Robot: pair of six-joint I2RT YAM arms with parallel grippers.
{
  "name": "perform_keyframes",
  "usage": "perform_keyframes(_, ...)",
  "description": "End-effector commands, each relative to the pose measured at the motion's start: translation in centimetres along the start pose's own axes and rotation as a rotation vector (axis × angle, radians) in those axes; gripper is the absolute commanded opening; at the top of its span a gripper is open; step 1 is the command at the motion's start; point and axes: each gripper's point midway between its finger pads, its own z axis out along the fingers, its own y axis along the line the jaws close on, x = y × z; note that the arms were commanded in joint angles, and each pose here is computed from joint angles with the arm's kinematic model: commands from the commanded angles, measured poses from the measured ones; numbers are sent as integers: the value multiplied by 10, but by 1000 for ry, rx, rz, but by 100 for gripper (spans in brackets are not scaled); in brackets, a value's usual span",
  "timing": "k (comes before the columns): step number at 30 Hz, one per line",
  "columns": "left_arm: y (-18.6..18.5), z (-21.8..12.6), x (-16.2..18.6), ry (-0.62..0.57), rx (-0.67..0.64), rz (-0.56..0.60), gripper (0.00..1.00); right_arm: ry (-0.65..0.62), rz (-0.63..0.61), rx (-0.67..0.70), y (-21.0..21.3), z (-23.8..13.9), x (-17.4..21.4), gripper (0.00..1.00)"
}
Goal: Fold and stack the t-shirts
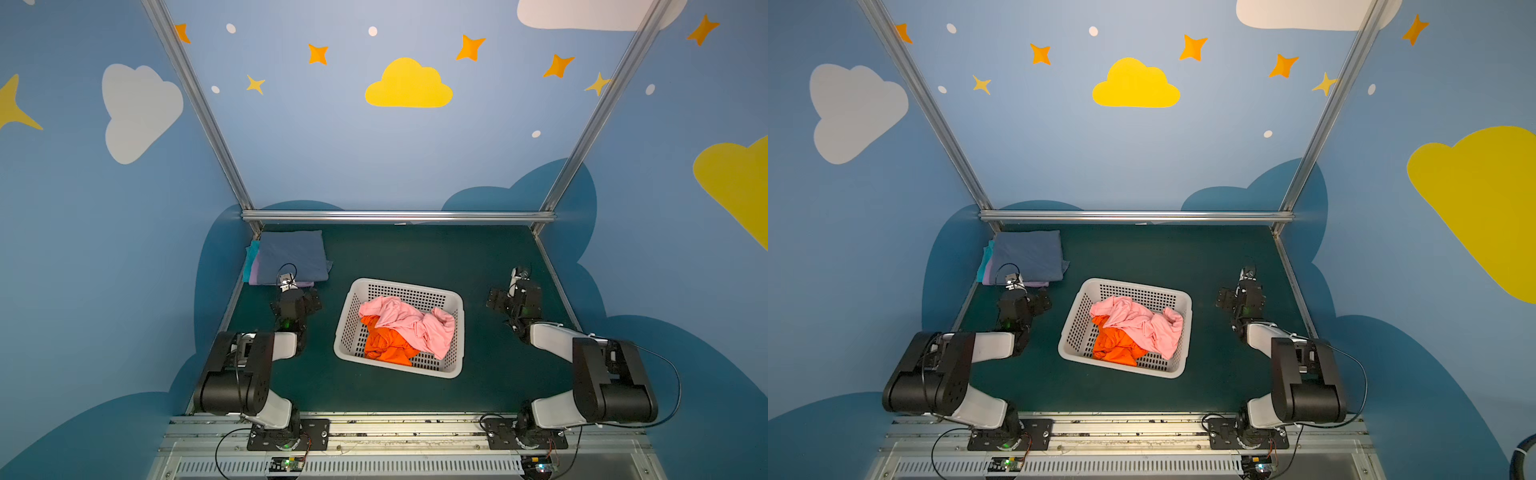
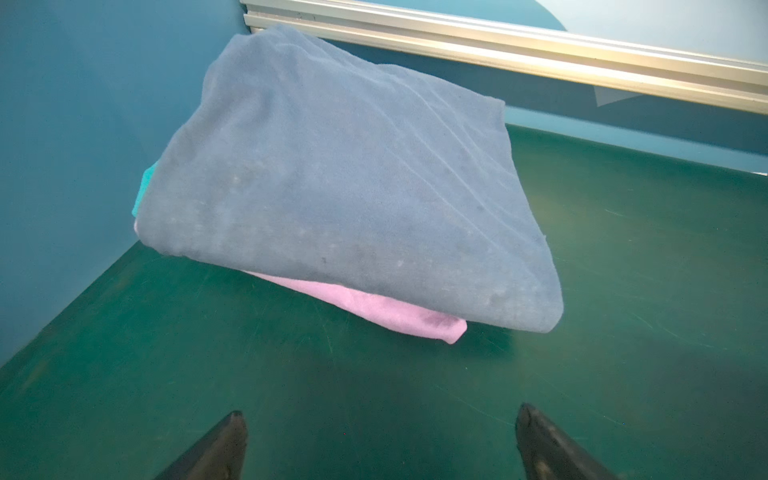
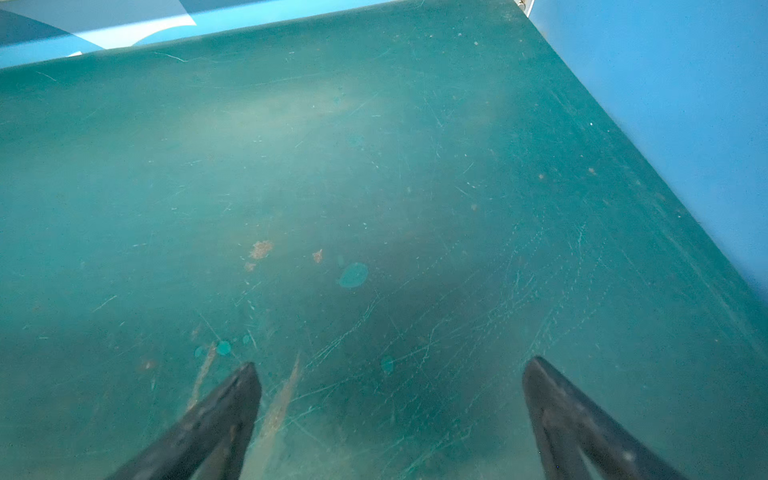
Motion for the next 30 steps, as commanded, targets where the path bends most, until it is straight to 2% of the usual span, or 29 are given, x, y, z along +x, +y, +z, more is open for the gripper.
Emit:
perform_keyframes(1,-1,0,-8,-25,-2,-6,100,-22,7,2,-1,-4,-5,99)
perform_keyframes(22,-1,-1,-8,-27,0,-6,100,-26,14,-7,-1,-4,-6,99)
perform_keyframes(26,-2,-9,-20,-43,-3,0,100,-15,-51,16,10,-20,-22,99)
perform_keyframes(30,11,-34,-52,-98,-148,-9,100,-6,-45,64,16,-42,-37,99)
